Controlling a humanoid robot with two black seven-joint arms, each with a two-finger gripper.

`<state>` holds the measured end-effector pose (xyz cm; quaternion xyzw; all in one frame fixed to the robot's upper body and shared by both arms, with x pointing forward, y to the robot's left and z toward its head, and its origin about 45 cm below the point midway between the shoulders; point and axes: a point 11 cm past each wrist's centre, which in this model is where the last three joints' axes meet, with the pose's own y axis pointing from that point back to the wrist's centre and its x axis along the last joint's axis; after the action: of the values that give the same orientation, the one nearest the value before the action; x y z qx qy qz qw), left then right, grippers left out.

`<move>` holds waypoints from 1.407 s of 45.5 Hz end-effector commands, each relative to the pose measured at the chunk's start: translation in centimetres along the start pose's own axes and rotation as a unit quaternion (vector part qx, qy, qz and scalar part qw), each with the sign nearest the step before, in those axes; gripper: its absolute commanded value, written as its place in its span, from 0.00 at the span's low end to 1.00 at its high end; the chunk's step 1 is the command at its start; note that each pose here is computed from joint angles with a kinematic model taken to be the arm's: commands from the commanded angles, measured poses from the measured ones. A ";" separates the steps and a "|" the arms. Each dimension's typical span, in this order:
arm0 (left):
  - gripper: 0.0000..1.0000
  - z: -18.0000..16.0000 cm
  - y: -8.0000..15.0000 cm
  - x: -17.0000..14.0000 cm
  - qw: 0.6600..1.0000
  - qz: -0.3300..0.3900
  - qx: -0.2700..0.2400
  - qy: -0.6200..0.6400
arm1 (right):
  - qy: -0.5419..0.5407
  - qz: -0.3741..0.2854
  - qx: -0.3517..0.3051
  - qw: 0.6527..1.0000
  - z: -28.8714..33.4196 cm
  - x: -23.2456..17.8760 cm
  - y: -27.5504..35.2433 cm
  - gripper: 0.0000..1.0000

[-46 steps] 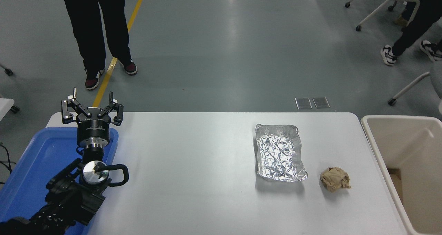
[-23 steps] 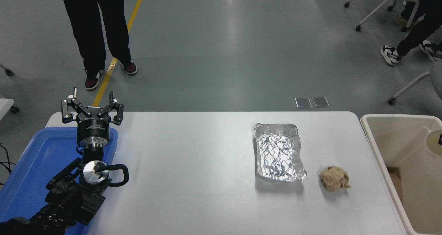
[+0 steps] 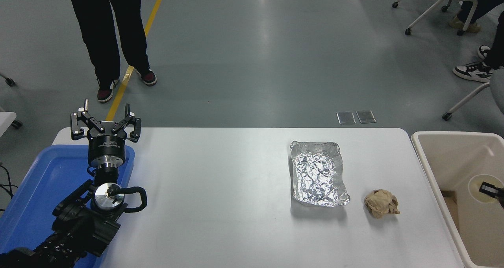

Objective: Pick up paper cup place in dustbin

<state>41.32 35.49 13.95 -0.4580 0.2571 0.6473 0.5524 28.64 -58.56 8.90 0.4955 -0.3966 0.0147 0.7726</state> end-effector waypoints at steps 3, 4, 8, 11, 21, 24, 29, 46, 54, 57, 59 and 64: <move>0.99 0.0 0.0 0.0 1.000 0.000 0.000 0.000 | -0.004 -0.001 0.000 1.000 0.0 -0.9 -0.2 0.00; 0.99 0.0 0.0 0.0 1.000 0.000 0.000 0.000 | -0.003 -0.002 -0.001 1.000 0.0 -1.0 -0.3 0.00; 0.99 0.0 0.0 0.0 1.000 0.000 0.000 0.000 | -0.004 -0.001 0.000 1.000 0.0 -0.9 -0.2 0.00; 0.99 0.0 0.0 0.0 1.000 0.000 0.000 0.000 | -0.004 -0.001 0.000 1.000 0.0 -0.9 -0.2 0.07; 0.99 0.0 0.0 0.0 1.000 0.000 0.000 0.000 | -0.035 0.000 0.010 0.999 -0.5 -0.7 -0.2 0.93; 0.99 0.0 0.0 0.0 1.000 0.000 0.000 0.000 | -0.038 -0.004 0.011 0.999 -0.6 -0.9 -0.2 0.98; 0.99 0.0 0.0 0.0 1.000 0.000 0.000 0.000 | -0.039 -0.006 0.014 0.999 -0.8 -0.8 -0.2 1.00; 0.99 -0.1 0.0 -0.1 1.000 -0.001 0.000 0.001 | -0.031 -0.007 0.054 0.998 -3.0 6.2 3.5 1.00; 0.99 -0.2 0.0 -0.1 1.000 -0.001 0.002 0.002 | -0.009 -0.024 0.116 0.993 -7.3 9.8 8.5 1.00; 0.99 -0.1 -0.1 -0.1 1.000 -0.002 0.001 0.001 | -0.002 -0.039 0.144 0.989 -9.4 10.5 10.7 1.00; 0.99 -0.3 0.0 -0.2 1.000 -0.001 0.002 0.002 | 0.007 -0.053 0.162 0.985 -10.8 10.8 12.4 1.00; 0.99 -0.1 0.0 -0.1 1.000 -0.001 0.001 0.000 | 0.045 -0.108 0.210 0.971 -14.8 10.2 17.0 1.00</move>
<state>41.39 35.32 14.00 -0.4585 0.2578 0.6458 0.5534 36.50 -51.05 19.30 0.6022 -0.3762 0.0290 0.7035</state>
